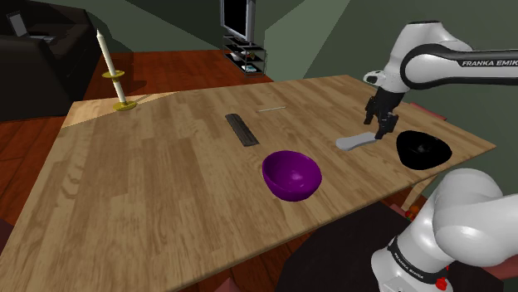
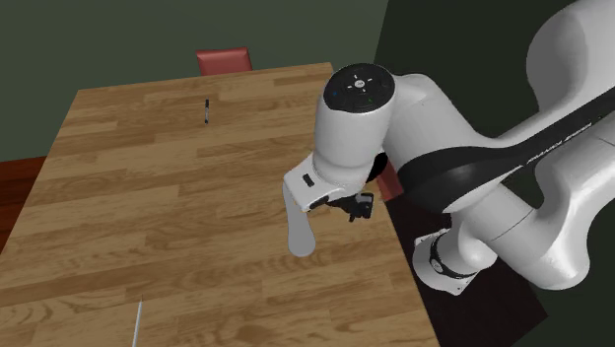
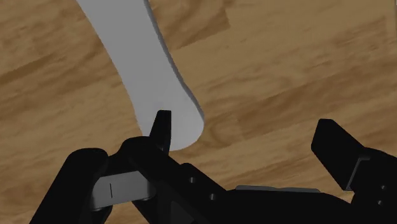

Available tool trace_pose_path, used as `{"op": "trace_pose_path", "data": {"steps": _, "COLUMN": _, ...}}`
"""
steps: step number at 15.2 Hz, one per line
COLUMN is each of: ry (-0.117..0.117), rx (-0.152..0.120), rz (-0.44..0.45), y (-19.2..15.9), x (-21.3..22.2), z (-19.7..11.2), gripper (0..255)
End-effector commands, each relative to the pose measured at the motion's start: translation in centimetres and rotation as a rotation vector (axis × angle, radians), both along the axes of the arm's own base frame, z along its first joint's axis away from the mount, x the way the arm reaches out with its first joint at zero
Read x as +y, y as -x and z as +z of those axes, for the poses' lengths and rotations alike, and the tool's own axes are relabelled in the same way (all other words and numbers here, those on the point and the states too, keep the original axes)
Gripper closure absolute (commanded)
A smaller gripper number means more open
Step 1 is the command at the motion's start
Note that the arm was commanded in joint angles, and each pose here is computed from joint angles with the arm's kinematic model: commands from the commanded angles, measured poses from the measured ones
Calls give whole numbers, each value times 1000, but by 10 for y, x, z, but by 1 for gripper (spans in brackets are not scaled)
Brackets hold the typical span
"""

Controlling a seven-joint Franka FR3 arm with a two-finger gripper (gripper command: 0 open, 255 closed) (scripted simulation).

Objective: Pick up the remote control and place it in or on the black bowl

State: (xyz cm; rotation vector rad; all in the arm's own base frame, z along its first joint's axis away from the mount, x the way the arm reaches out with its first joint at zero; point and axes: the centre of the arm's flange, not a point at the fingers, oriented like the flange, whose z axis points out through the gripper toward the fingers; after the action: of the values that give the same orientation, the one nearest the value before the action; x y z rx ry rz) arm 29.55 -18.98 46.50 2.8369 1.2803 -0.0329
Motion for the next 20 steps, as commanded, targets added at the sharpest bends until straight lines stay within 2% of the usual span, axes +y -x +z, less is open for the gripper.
{"op": "trace_pose_path", "data": {"steps": 1, "ry": -12, "rx": 3, "rz": 101, "y": -9, "x": -22, "z": -14, "gripper": 0}}
{"op": "trace_pose_path", "data": {"steps": 7, "ry": -53, "rx": 11, "rz": 382, "y": -50, "x": -78, "z": -61, "gripper": 0}}
{"op": "trace_pose_path", "data": {"steps": 8, "ry": -55, "rx": 12, "rz": 398, "y": -52, "x": -81, "z": -63, "gripper": 0}}
{"op": "trace_pose_path", "data": {"steps": 15, "ry": -55, "rx": 12, "rz": 398, "y": -52, "x": -81, "z": -103, "gripper": 0}}
{"op": "trace_pose_path", "data": {"steps": 20, "ry": -55, "rx": 12, "rz": 398, "y": -52, "x": -81, "z": -103, "gripper": 0}}
